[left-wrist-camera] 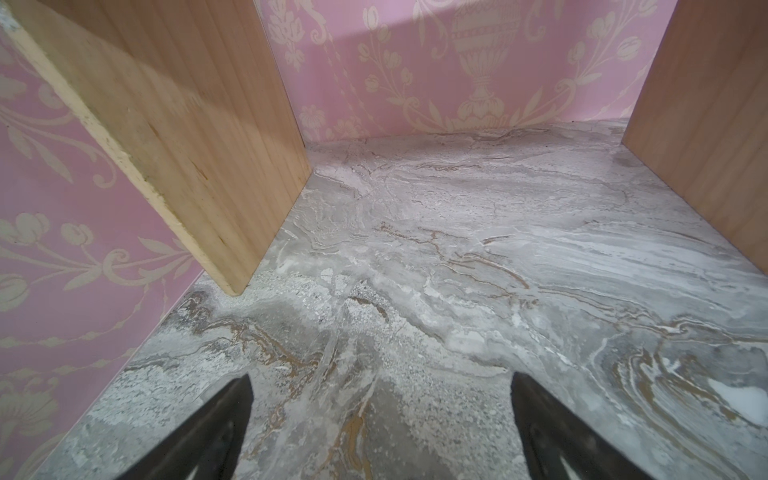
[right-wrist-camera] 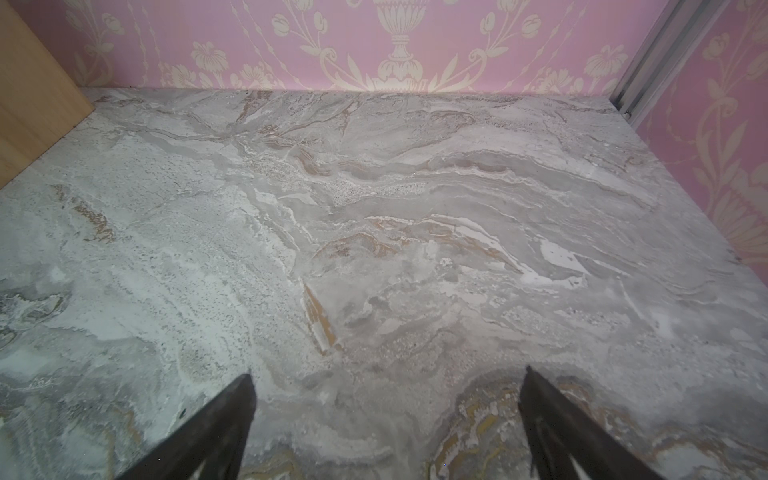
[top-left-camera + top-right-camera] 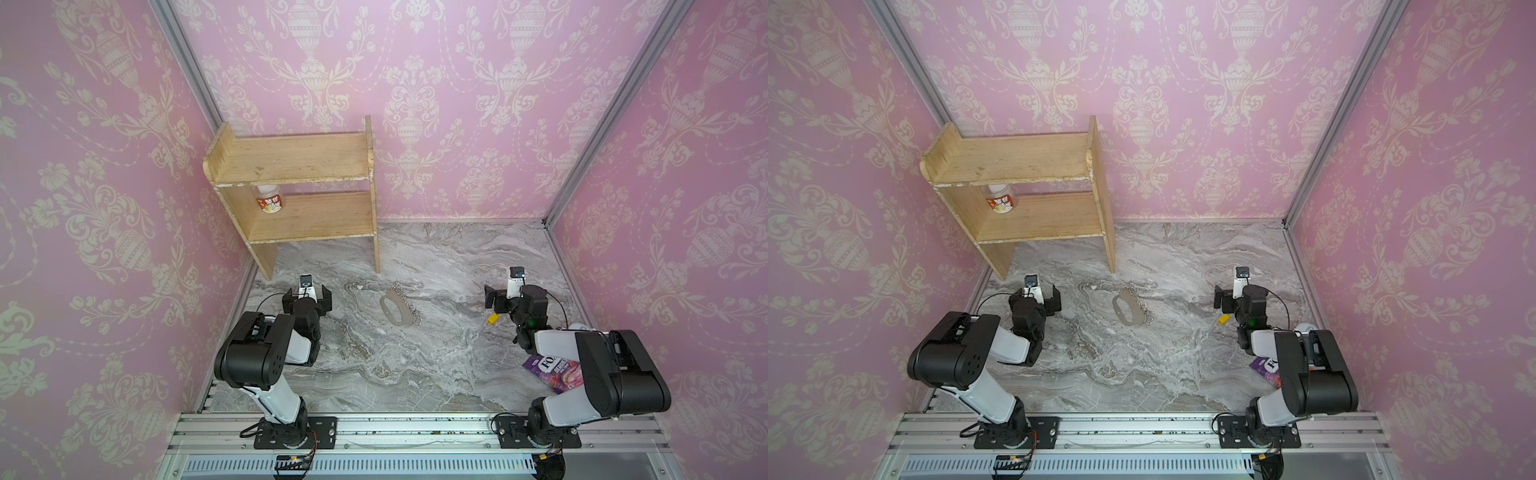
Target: Put the keys on the keyring
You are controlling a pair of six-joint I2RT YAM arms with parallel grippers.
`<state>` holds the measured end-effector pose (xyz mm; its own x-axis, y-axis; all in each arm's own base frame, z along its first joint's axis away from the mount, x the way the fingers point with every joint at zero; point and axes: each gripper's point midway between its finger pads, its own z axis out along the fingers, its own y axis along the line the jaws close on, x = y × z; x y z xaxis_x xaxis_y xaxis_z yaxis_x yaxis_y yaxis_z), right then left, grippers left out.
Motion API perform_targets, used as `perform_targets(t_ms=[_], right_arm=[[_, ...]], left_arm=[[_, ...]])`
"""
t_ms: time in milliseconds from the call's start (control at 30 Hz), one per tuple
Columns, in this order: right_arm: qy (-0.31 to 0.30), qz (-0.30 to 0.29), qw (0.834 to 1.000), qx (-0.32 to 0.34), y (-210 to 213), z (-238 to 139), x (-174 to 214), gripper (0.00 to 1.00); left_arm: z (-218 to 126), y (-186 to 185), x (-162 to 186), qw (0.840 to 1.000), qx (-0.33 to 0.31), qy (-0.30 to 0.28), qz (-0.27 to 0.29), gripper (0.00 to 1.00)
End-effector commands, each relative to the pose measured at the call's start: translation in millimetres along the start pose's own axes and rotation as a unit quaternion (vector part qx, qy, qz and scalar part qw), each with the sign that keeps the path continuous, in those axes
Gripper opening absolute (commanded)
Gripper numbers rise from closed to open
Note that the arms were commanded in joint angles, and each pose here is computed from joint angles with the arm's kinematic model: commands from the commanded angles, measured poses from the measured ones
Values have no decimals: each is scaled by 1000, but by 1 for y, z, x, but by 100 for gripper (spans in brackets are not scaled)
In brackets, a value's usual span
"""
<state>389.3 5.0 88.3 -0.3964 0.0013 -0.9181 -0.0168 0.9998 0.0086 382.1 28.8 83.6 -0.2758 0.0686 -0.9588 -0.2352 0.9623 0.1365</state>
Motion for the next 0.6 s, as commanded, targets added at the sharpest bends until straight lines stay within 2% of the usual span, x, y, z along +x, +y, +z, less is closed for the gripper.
perform_targets(t_ms=[0,233,433,567], right_arm=[[-3,10,1000,-7,2,4,-5,100],[-2,10,1000,-6,2,3,-11,100],[66,14,998,13,-2,1,-29,100],[73,4,997,38,0,-14,-45,100]], left_arm=[[-4,-3,-5,1000,17,-14,-7,99],[-9,-5,-8,999,18,-29,-2,99],[-20,0,-16,999,4,-52,-6,99],[-27,-16,-35,998,4,-50,50,99]])
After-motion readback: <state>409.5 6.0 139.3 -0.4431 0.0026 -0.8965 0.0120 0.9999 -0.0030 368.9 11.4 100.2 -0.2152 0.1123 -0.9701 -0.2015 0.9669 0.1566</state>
